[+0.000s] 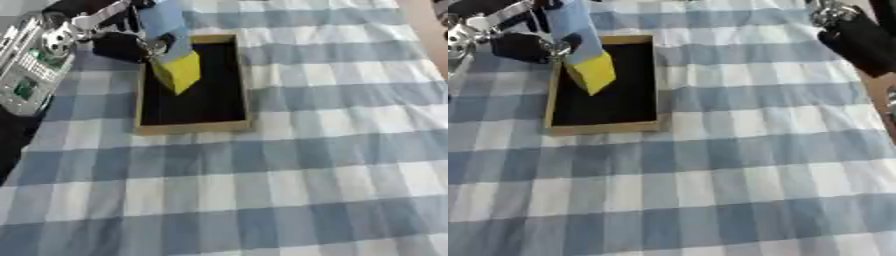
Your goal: Pick up objects on the table and place them in the box.
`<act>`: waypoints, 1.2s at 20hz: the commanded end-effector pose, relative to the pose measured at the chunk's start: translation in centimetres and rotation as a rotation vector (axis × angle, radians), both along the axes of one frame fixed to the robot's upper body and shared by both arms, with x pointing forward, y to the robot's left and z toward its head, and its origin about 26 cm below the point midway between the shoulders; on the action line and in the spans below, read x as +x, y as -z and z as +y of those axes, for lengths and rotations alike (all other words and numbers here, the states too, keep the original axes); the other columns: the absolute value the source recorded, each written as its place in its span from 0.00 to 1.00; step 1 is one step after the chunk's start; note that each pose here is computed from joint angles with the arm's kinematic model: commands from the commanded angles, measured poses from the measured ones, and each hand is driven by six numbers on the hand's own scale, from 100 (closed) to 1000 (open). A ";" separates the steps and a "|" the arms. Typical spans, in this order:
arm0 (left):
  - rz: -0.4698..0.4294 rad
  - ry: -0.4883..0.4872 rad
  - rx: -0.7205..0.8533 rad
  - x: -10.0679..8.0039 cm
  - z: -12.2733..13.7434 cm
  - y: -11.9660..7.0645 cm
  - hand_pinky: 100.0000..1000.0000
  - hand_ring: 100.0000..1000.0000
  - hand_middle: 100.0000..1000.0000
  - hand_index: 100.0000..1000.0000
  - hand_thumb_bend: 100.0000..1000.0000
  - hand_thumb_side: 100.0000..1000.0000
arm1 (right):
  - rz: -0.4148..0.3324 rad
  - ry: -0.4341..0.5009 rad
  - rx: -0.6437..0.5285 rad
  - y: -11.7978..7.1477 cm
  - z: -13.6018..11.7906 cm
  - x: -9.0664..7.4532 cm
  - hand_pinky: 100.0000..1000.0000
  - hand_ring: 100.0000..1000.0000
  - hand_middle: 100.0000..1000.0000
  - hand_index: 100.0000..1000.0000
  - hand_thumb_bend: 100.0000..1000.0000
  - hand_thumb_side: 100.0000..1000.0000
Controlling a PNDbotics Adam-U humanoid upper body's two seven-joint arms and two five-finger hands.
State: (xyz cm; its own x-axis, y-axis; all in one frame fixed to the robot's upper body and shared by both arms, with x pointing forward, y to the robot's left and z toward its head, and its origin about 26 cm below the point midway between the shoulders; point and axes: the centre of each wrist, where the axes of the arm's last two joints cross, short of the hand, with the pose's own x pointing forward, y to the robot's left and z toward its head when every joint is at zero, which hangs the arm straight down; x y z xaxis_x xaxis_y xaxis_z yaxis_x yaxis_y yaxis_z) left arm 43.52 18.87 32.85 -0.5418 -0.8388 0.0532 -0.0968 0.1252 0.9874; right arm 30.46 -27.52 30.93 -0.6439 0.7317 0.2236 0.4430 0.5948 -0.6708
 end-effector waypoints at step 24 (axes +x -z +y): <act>-0.100 -0.044 -0.049 -0.8 0.6 -2.7 0.69 0.82 0.74 0.93 0.72 0.79 | -0.027 -0.002 -0.007 -0.9 -0.1 -0.5 0.80 0.76 0.53 0.80 0.00 0.86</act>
State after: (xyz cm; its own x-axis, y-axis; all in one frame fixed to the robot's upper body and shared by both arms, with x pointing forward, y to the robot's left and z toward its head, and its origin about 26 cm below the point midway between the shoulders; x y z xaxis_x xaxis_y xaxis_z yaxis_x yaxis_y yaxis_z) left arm 43.31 19.28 33.85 -0.5067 -0.8595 0.0673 -0.1364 0.1570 0.9781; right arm 30.47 -27.51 30.93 -0.6448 0.7300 0.2265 0.4398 0.5967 -0.6712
